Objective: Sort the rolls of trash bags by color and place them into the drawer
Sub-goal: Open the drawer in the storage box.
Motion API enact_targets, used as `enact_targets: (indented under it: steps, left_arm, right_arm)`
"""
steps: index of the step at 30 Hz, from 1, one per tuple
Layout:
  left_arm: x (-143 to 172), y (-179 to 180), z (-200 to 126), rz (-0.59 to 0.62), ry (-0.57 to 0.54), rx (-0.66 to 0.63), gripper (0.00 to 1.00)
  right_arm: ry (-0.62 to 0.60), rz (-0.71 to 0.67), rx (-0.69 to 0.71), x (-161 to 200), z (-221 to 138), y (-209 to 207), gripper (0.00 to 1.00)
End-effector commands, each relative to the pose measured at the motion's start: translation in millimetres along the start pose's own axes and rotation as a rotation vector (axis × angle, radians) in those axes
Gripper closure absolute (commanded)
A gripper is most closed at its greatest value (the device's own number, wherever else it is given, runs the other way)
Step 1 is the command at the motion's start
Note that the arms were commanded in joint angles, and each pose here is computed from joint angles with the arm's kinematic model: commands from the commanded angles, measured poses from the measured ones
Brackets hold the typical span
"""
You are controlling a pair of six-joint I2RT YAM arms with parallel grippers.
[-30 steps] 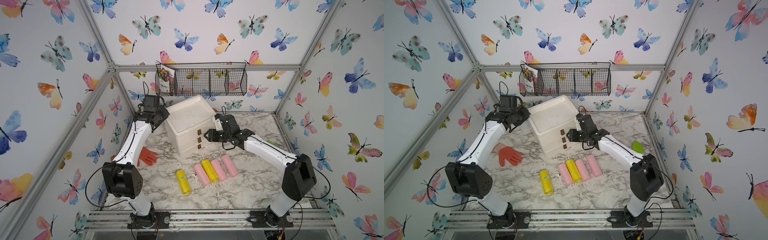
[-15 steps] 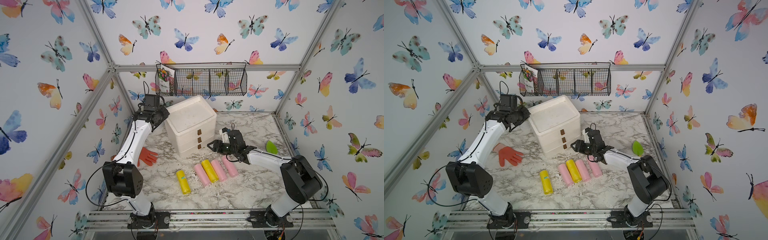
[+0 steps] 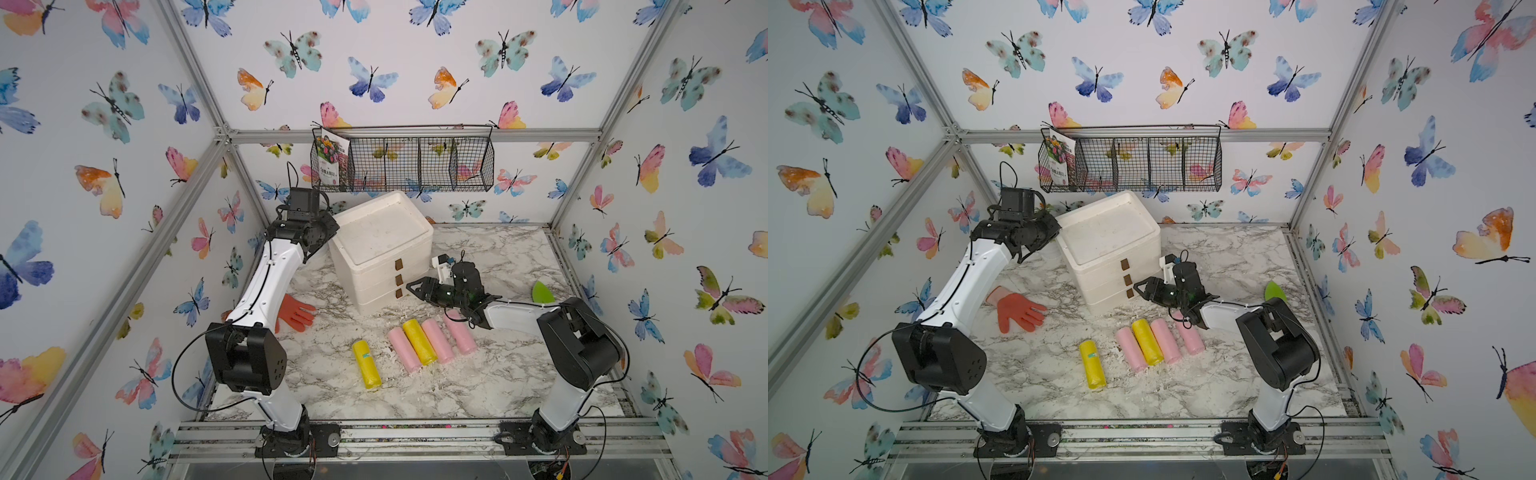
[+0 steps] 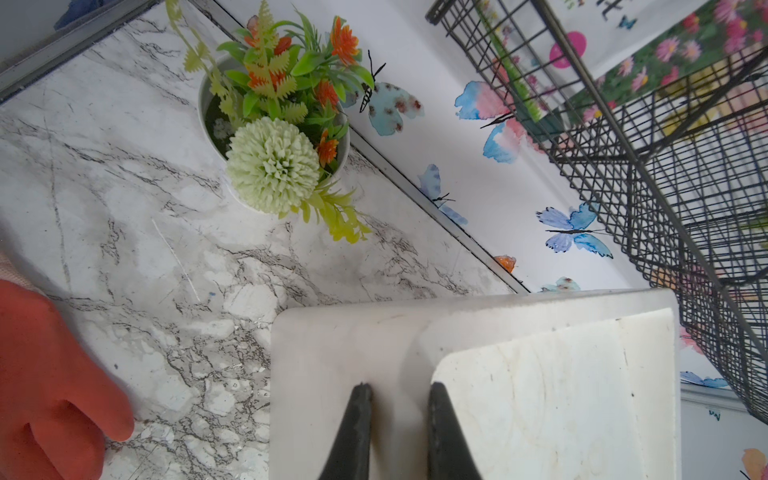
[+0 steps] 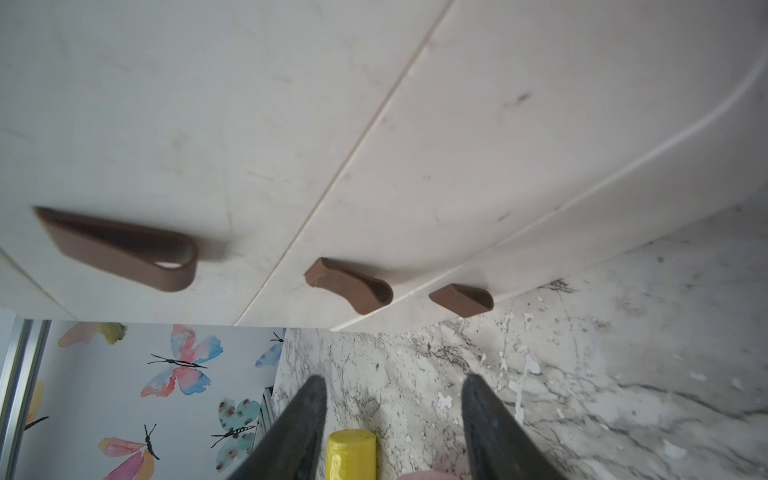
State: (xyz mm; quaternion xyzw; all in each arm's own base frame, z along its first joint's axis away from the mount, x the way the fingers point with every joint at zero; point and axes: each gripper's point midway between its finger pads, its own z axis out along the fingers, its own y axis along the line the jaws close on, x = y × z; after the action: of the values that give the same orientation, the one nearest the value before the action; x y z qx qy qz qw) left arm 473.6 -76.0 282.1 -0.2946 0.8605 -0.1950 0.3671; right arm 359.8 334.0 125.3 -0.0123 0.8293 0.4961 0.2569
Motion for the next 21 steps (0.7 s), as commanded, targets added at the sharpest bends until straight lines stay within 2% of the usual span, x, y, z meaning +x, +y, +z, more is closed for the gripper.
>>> enact_targets:
  steps: [1, 21]
  left_arm:
    - [58.2, 4.5, 12.6, 0.016, 0.228, -0.011, 1.0]
    - [59.0, 2.9, 18.4, 0.011, 0.229, -0.004, 1.0]
  right_arm:
    - [-0.029, -0.003, -0.072, -12.7, 4.7, 13.5, 0.45]
    - [-0.038, 0.036, -0.16, -21.9, 33.0, 16.4, 0.49]
